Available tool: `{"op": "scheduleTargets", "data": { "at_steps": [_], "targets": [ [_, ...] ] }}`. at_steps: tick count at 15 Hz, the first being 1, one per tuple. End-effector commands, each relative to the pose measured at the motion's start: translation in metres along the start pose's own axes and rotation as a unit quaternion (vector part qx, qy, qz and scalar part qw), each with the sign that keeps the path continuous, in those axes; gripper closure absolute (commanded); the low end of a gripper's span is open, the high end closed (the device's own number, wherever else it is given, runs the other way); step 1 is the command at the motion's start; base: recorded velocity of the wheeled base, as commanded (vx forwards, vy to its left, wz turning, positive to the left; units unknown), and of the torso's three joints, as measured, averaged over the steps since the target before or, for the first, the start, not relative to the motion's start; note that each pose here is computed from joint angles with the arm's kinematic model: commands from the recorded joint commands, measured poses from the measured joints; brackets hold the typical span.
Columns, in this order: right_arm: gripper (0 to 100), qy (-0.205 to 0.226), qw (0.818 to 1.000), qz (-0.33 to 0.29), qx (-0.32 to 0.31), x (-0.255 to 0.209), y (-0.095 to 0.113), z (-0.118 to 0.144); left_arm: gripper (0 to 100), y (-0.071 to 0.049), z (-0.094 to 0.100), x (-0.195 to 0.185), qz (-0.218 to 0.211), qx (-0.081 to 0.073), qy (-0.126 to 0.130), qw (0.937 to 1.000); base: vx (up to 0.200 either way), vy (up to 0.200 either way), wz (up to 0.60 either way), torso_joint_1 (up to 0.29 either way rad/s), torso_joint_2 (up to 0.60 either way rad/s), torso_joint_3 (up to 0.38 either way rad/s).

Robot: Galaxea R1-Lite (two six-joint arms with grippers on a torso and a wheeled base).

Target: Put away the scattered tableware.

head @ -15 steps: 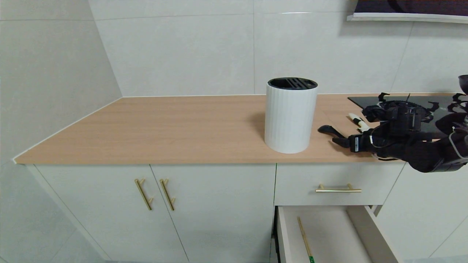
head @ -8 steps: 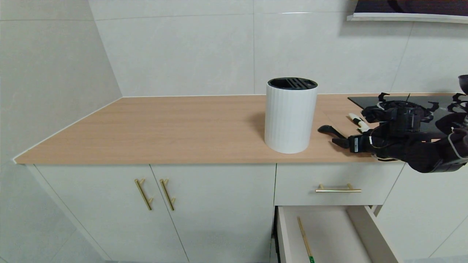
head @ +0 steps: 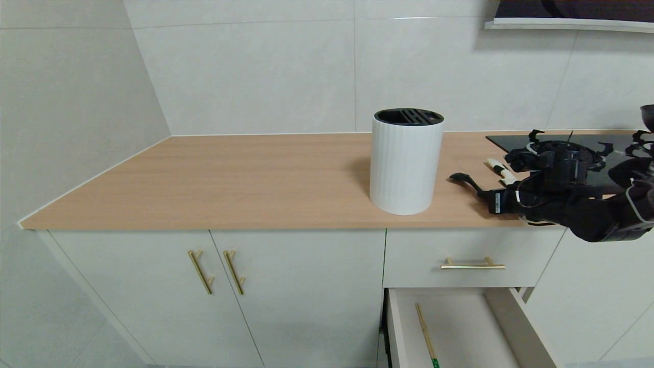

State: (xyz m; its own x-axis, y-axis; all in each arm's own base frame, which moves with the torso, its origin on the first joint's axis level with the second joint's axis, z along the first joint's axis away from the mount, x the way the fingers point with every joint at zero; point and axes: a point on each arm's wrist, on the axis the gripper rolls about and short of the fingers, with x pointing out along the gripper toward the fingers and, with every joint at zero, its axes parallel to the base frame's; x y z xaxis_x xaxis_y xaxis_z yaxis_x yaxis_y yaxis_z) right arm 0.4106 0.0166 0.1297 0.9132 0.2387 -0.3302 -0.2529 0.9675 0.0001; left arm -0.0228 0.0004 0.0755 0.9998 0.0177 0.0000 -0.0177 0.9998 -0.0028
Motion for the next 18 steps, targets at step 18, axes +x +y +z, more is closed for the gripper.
{"op": "scheduleTargets", "data": {
  "at_steps": [18],
  "targets": [
    [100,0.128,0.983,0.046,0.126,-0.213,0.066,0.041,0,0.000,0.000,0.000,0.000,0.000,0.001,1.0000,0.000,0.000,0.00,0.000,0.00,0.000]
  ]
}}
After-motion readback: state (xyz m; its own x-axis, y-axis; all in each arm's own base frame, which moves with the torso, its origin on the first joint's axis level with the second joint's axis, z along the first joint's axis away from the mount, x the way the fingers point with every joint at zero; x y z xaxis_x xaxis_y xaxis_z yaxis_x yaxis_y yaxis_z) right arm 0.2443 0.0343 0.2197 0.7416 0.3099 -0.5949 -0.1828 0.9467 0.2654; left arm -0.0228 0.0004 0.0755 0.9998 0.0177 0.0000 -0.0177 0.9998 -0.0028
